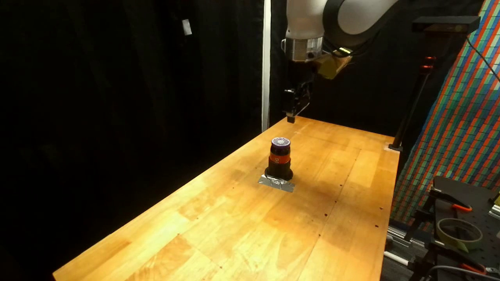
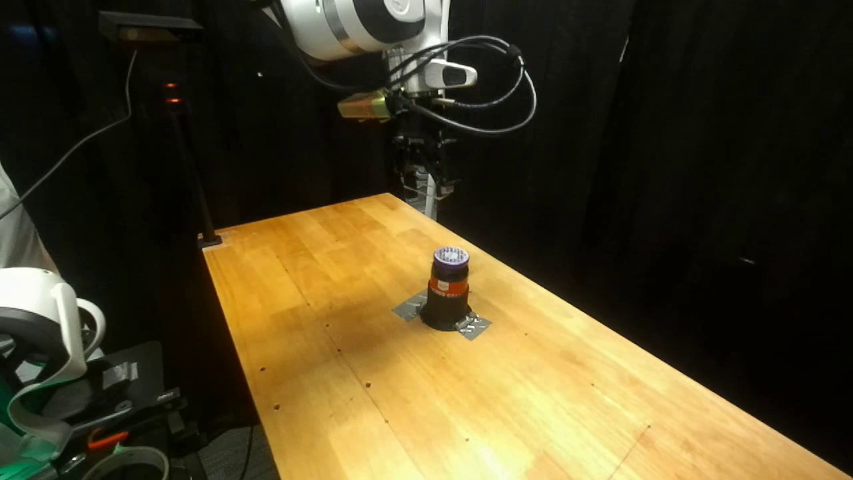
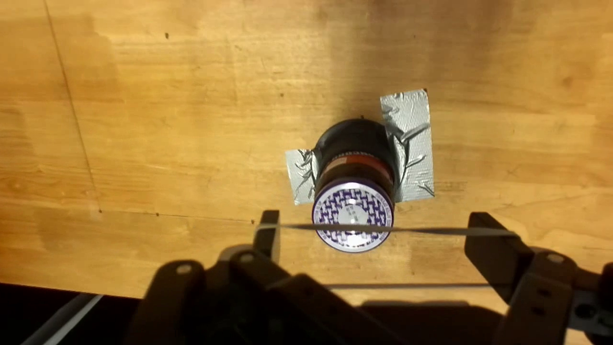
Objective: Put the rubber band around the brown cup
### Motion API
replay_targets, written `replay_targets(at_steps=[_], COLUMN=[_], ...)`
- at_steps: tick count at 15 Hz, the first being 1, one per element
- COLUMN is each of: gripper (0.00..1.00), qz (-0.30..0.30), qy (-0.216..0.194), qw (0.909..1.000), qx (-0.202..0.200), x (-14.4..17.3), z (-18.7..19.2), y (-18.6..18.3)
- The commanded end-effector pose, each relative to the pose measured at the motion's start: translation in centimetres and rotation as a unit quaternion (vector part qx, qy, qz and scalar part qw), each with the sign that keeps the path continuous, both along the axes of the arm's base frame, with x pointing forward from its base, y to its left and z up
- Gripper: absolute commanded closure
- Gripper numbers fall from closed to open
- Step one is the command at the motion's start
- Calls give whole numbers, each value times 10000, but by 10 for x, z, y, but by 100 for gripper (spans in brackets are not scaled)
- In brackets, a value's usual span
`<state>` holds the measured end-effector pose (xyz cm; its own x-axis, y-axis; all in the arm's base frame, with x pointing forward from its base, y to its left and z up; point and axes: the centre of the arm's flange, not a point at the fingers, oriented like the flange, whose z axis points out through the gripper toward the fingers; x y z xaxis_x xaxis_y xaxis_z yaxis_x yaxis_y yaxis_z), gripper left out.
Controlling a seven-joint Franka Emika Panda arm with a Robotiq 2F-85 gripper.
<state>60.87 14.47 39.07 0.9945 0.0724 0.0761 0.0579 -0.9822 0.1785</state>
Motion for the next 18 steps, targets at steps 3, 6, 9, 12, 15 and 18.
replay_targets(at_steps=[3, 6, 9, 12, 15, 18], gripper=[0, 0, 0, 0, 0, 0], qz=[-162, -248, -291, -353, -411, -453], qy=[-436, -448, -487, -540, -426, -409], qw=[9987, 9981, 9973, 9963, 9963, 9966], qx=[226, 348, 473, 573, 622, 556], x=[48, 59, 69, 77, 84, 87], z=[-43, -67, -86, -99, -112, -123], y=[-6, -15, -17, -15, -17, -21])
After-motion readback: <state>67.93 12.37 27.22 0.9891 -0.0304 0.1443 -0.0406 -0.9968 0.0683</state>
